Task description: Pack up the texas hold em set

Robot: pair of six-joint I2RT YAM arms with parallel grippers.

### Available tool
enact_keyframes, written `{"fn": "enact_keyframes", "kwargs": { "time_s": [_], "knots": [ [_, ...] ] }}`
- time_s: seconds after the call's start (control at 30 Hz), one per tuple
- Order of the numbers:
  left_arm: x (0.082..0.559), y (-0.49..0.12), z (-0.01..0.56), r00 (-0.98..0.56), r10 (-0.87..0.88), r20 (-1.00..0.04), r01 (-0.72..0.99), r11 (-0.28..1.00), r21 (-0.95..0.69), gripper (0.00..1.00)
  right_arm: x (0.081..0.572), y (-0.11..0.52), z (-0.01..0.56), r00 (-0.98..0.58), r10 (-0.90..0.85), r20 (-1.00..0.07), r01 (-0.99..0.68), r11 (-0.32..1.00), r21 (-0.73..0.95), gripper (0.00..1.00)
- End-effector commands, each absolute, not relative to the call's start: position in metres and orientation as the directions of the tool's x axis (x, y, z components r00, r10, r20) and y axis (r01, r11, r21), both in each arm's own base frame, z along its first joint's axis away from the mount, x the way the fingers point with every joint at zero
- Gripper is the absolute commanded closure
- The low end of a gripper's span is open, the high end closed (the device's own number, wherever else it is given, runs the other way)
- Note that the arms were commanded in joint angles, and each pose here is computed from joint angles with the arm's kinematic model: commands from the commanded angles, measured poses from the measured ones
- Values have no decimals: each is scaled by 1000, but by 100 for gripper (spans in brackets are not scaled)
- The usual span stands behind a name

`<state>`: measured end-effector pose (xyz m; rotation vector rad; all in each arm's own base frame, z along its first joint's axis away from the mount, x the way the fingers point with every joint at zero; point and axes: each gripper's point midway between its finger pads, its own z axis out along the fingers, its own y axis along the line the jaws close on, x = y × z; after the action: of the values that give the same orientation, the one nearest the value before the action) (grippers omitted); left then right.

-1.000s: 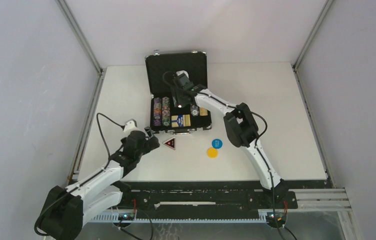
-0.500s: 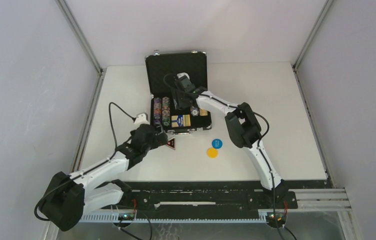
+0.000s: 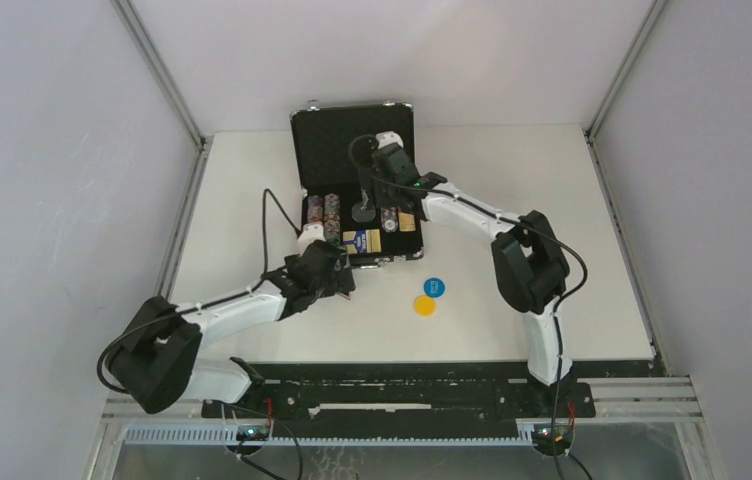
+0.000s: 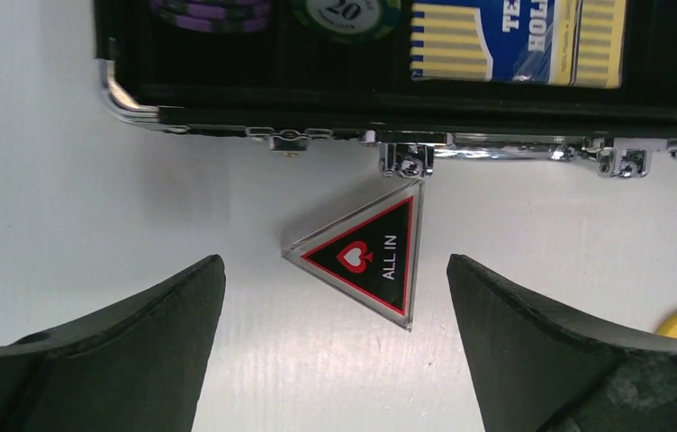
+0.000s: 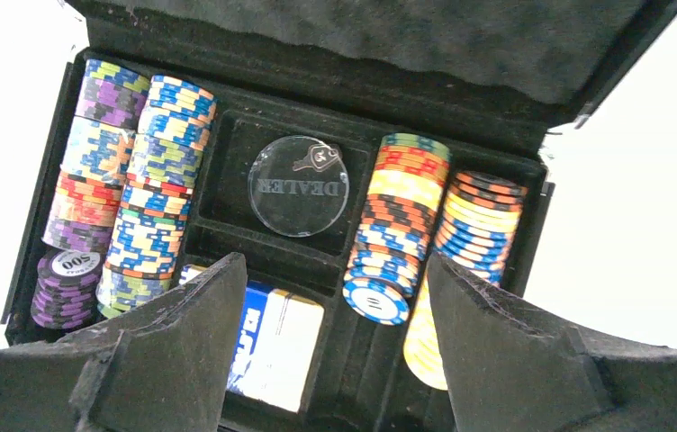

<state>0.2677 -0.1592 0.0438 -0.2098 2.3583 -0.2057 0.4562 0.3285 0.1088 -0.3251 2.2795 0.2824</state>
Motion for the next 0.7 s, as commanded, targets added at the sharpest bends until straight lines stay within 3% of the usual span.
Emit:
{"fn": "enact_keyframes", "kwargs": {
  "time_s": [0.0, 0.5, 0.67],
  "knots": [
    [281, -170, 50, -700, -190, -689, -88, 980, -180, 2, 459, 315, 154, -572, -79, -816, -305, 945, 122, 19],
    [274, -186, 23, -770, -58, -635, -36, 998, -47, 6, 448, 297, 147, -594, -52, -803, -288, 945, 152, 19],
    [270, -187, 20, -785, -43, -618, -27, 999, -35, 20, 447, 296, 144, -599, -51, -799, -283, 947, 151, 19]
  ]
}}
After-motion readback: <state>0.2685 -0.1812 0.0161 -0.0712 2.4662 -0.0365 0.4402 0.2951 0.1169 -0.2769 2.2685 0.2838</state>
